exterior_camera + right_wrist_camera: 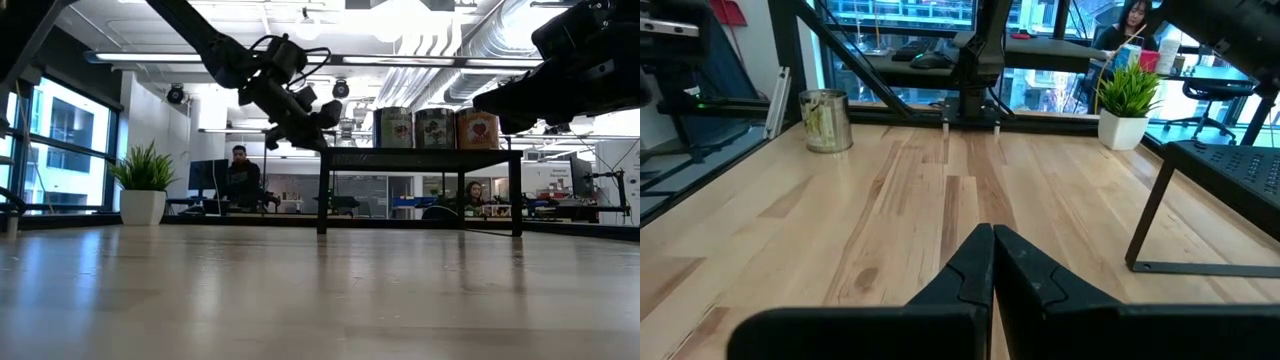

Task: Pick & Place candle stick holders
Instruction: Put the green candle holder on the shelf aligned with the orange candle holder, then put the green scented candle on the shelf aligned with the green scented candle

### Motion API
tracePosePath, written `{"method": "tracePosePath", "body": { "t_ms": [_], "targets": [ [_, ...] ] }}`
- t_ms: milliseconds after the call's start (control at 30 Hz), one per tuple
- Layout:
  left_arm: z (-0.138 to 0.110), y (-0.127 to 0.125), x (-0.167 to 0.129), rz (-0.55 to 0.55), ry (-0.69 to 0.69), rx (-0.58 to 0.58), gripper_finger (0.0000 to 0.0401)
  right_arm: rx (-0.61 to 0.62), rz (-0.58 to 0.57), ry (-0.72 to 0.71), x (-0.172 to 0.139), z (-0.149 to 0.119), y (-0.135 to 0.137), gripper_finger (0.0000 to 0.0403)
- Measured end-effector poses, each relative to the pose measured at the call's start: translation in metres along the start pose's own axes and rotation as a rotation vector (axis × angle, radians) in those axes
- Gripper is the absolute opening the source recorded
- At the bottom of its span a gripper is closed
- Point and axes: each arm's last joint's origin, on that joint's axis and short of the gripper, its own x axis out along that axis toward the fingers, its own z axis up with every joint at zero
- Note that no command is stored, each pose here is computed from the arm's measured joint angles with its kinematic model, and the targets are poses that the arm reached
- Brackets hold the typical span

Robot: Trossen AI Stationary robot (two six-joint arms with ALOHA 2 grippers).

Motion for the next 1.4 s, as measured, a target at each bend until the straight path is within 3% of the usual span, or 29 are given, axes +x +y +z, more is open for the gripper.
{"method": "tracePosePath", "body": {
  "t_ms": [267,500,800,1067,1133,1300,1400],
  "targets": [
    [0.001,-0.001,-0.002,-0.028,0.009,0.03,0.0,0.0,0.0,0.0,0.0,0.0,0.0,0.0],
    [0.019,-0.009,-0.034,-0.042,0.038,0.133,0.0,0.0,0.001,0.001,0.0,0.0,0.0,0.0],
    [0.008,-0.065,-0.099,-0.14,0.167,0.334,0.0,-0.001,0.008,0.007,0.0,-0.001,0.0,0.0],
    [-0.021,-0.109,-0.162,-0.263,0.365,0.337,0.0,-0.005,0.009,0.027,0.0,-0.003,0.0,0.0],
    [-0.031,-0.114,-0.177,-0.234,0.44,0.302,0.0,-0.007,0.009,0.036,0.0,-0.003,0.0,0.0],
    [-0.058,-0.105,-0.222,0.022,0.642,0.286,0.0,-0.012,0.01,0.057,0.0,-0.006,0.0,0.0],
    [-0.059,-0.097,-0.252,0.053,0.665,0.216,0.0,-0.011,0.011,0.055,0.0,-0.005,0.0,0.0]
  ]
}}
